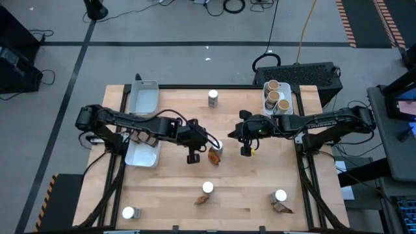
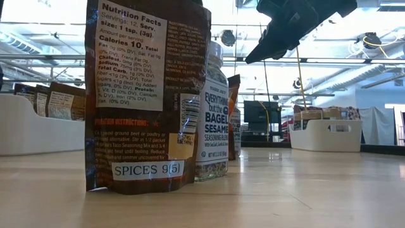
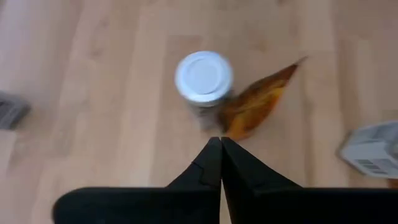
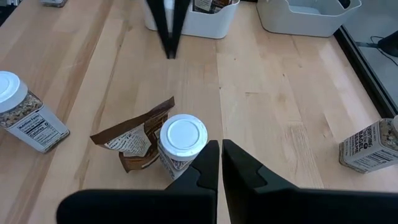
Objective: Sort spices by type
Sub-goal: Put the orange seasoning pack into the left white bin
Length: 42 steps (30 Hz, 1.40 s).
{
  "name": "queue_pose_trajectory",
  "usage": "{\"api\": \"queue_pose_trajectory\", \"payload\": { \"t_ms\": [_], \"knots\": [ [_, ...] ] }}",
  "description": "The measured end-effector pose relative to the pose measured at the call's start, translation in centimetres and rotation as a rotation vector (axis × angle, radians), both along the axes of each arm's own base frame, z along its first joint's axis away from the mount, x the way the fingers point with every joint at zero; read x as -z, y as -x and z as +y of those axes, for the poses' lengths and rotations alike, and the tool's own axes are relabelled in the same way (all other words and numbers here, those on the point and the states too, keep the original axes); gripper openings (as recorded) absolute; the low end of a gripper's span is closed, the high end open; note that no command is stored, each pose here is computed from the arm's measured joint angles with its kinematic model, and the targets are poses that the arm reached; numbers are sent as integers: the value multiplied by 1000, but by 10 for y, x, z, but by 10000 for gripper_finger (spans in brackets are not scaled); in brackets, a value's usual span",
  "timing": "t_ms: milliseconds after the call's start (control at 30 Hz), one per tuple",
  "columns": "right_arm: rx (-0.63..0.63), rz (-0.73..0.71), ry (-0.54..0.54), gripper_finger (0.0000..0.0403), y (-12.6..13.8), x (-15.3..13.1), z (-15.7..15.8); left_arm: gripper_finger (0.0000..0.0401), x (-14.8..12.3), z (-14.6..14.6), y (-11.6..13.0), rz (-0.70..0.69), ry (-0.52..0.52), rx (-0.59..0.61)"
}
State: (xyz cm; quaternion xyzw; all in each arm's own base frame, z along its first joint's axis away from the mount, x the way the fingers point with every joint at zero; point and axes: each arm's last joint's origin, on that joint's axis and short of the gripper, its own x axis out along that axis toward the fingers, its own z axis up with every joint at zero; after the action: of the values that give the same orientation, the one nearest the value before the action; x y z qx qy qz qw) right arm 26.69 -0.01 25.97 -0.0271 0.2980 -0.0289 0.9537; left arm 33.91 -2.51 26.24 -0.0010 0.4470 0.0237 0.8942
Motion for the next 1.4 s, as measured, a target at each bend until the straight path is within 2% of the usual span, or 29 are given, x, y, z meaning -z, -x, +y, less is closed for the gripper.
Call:
{"api": "queue_pose_trajectory", "payload": {
  "t_ms": [167, 433, 567, 667, 833, 1133, 1267, 1400],
  "knots": [
    [0, -2, 0, 0, 0, 0, 0, 63, 0, -5, -1, -8, -52, 89],
    [0, -2, 0, 0, 0, 0, 0, 159, 6, -15, -18, -107, -153, 236],
    [0, -2, 0, 0, 0, 0, 0, 194, 17, -16, -24, -80, -170, 259],
    [-3, -2, 4, 0, 0, 0, 0, 206, 24, -16, -28, -72, -173, 264],
    [-4, -1, 6, 0, 0, 0, 0, 207, 34, -16, -34, -59, -218, 259],
    [-4, -1, 6, 0, 0, 0, 0, 201, 38, -16, -35, -42, -217, 295],
    [-5, -1, 6, 0, 0, 0, 0, 158, 38, -16, -35, -41, -226, 309],
    [-4, -1, 6, 0, 0, 0, 0, 82, 38, -15, -35, -40, -231, 307]
  ]
}}
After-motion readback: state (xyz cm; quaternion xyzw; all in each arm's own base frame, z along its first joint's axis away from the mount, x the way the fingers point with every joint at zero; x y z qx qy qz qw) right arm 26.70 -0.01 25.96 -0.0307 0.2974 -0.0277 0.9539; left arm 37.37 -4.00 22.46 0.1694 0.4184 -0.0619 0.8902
